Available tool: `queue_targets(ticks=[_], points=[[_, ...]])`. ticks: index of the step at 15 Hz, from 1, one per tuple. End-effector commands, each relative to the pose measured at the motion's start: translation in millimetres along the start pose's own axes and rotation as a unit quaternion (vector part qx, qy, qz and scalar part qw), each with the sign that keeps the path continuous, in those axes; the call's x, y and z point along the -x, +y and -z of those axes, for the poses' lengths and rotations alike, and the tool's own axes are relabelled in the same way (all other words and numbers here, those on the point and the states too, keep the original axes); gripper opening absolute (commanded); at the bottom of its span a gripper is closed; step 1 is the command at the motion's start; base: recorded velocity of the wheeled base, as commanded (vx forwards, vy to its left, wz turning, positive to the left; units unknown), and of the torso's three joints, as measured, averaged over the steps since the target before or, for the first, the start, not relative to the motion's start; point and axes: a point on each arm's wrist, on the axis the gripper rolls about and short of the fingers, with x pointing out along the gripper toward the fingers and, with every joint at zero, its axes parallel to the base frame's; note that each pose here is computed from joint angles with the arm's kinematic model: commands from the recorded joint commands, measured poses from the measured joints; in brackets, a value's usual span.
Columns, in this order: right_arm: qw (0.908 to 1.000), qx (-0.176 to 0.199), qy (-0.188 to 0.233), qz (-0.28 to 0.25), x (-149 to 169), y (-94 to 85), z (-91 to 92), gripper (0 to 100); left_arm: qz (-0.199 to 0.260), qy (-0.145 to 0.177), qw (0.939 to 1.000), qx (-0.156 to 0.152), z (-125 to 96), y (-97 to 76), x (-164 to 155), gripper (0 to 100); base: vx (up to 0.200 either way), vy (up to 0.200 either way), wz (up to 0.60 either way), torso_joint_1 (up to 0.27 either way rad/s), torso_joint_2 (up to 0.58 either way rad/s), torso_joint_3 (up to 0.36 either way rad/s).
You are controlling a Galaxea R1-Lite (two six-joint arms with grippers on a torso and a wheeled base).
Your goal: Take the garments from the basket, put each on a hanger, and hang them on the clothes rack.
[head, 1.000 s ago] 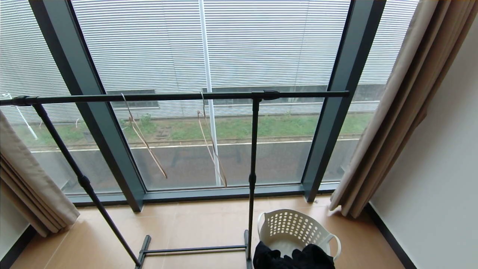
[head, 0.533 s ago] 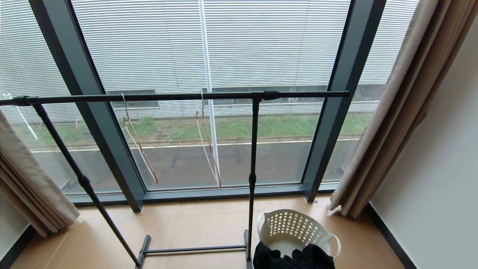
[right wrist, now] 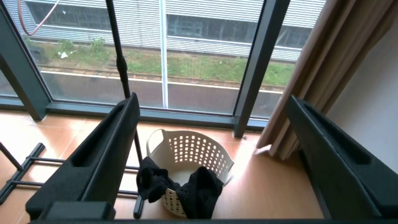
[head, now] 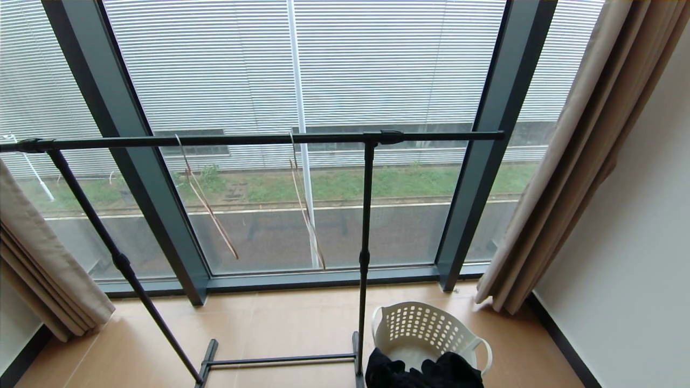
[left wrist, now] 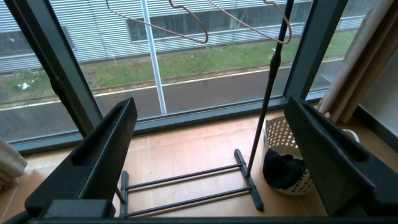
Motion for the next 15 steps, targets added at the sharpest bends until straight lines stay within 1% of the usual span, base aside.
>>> queue_targets(ticks=[1, 6, 15], points=[[1.0, 0.0, 0.001, -0.001, -0.2, 0.0, -0.2, 100, 0.0, 0.001, 1.0, 0.0, 0.0, 0.0, -0.1, 100, 0.0, 0.0, 0.0, 0.0, 0.0, 0.0], [0.9998, 0.001, 0.003, 0.018, -0.3, -0.9, 0.4, 100, -0.009, 0.002, 1.0, 0.004, 0.0, 0.2, -0.2, 100, 0.0, 0.0, 0.0, 0.0, 0.0, 0.0], [0.9999, 0.002, 0.002, 0.014, -0.3, -0.7, 0.2, 100, -0.014, 0.001, 0.9999, 0.006, -0.1, 0.4, -0.1, 100, 0.0, 0.0, 0.0, 0.0, 0.0, 0.0]])
